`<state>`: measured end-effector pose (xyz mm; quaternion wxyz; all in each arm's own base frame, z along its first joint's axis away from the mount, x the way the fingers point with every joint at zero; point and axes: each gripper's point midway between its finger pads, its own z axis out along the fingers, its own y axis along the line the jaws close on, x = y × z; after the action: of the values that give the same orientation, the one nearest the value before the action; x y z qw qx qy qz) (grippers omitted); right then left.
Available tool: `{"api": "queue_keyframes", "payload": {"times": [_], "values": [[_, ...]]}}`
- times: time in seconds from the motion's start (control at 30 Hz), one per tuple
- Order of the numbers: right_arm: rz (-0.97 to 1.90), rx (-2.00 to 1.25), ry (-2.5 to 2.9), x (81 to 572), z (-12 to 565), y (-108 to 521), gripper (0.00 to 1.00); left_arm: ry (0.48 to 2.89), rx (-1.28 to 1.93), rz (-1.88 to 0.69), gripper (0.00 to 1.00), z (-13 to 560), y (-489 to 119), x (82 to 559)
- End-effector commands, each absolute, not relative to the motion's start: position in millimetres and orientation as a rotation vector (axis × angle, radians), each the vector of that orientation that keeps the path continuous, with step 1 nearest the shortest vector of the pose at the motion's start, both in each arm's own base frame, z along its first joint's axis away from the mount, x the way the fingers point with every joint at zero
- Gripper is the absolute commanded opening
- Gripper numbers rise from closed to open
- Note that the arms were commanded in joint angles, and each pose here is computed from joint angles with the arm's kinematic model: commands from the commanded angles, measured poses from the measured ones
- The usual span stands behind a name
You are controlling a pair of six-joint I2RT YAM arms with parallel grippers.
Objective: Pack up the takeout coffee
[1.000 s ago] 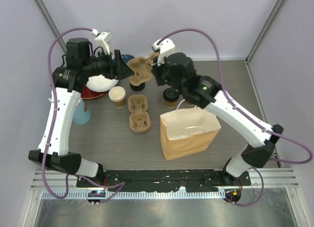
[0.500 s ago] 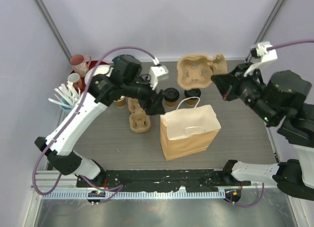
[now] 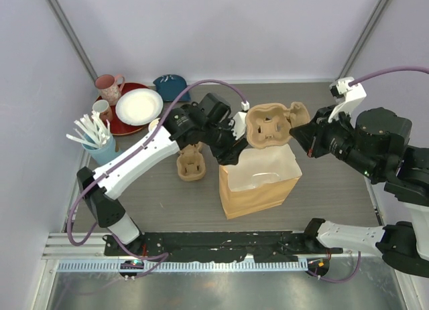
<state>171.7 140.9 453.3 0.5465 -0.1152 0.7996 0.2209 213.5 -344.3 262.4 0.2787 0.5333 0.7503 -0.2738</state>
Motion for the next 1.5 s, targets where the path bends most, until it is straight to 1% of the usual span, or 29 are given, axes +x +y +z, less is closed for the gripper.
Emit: {"api": "queue_keyframes", "payload": {"times": [0.0, 0.07, 0.1, 0.13, 0.33, 0.47, 0.7, 0.9, 1.0, 1.17, 1.27, 1.4, 1.47], "values": [[0.554, -0.325, 1.960, 163.2, 436.2, 148.4, 0.01, 1.939, 1.455, -0.723, 0.40, 266.7, -347.2, 213.8], [0.562, -0.330, 1.972, 161.5, 433.7, 149.7, 0.01, 1.950, 1.466, -0.725, 0.23, 266.2, -343.1, 209.6], [0.570, -0.328, 1.967, 160.4, 434.9, 149.1, 0.01, 1.951, 1.469, -0.725, 0.06, 267.3, -340.7, 207.4], [0.587, -0.322, 1.955, 159.8, 438.4, 150.0, 0.01, 1.946, 1.466, -0.724, 0.00, 272.0, -337.1, 204.9], [0.646, -0.322, 1.925, 152.7, 443.9, 150.6, 0.01, 2.024, 1.472, -0.656, 0.00, 277.9, -305.1, 189.7], [0.673, -0.342, 1.914, 153.0, 446.3, 157.9, 0.01, 2.110, 1.537, -0.622, 0.00, 271.6, -274.0, 167.1], [0.693, -0.378, 1.874, 161.6, 457.1, 173.6, 0.01, 2.118, 1.615, -0.539, 0.00, 277.6, -224.7, 148.2], [0.716, -0.415, 1.850, 169.5, 465.0, 191.5, 0.01, 2.235, 1.652, -0.504, 0.00, 255.4, -177.6, 127.6], [0.720, -0.438, 1.841, 173.5, 465.3, 199.6, 0.01, 2.290, 1.524, -0.465, 0.00, 253.1, -160.1, 136.6], [0.758, -0.469, 1.823, 176.6, 471.7, 214.0, 0.01, 2.259, 1.339, -0.443, 0.00, 273.1, -151.7, 149.8], [0.759, -0.475, 1.819, 177.2, 475.7, 215.6, 0.01, 2.247, 1.301, -0.384, 0.00, 273.5, -140.2, 153.7], [0.743, -0.465, 1.809, 180.7, 473.1, 214.8, 0.01, 2.277, 1.255, -0.367, 0.00, 243.9, -140.9, 162.0], [0.747, -0.465, 1.803, 180.4, 473.4, 214.8, 0.01, 2.266, 1.213, -0.320, 0.00, 237.4, -142.2, 176.8]]}}
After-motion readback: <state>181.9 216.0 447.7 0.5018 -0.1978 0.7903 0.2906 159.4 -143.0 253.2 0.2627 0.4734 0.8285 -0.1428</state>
